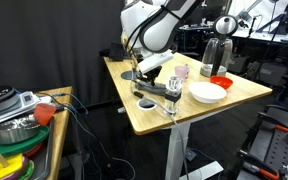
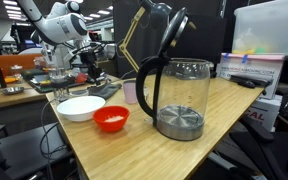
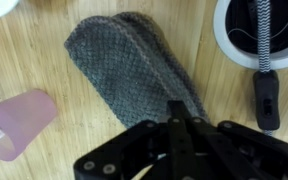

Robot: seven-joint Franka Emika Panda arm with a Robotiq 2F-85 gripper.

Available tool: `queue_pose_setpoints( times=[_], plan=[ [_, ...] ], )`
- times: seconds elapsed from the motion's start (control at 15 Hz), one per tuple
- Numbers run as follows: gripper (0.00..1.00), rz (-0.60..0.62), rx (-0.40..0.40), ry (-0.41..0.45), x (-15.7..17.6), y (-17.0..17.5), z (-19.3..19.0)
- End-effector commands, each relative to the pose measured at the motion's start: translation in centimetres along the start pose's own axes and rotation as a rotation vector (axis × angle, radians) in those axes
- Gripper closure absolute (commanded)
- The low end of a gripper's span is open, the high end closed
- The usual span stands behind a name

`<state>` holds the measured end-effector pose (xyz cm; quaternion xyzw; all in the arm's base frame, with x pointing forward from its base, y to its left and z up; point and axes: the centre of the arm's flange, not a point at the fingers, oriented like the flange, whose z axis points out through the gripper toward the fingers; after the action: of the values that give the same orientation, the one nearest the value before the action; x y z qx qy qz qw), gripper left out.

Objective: Fold the cloth on the table

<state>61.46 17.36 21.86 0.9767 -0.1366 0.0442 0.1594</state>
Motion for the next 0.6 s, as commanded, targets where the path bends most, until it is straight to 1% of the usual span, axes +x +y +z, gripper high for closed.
queue_pose_setpoints(
  times=[0.0, 0.2, 0.53],
  plan=[
    [1.0, -0.025, 0.013, 0.004, 0.5, -1.0, 0.6],
    [1.0, -0.04, 0.024, -0.002, 0.4, -1.8, 1.3],
    [1.0, -0.093, 0.074, -0.013, -0.9, -4.5, 1.2]
  ],
)
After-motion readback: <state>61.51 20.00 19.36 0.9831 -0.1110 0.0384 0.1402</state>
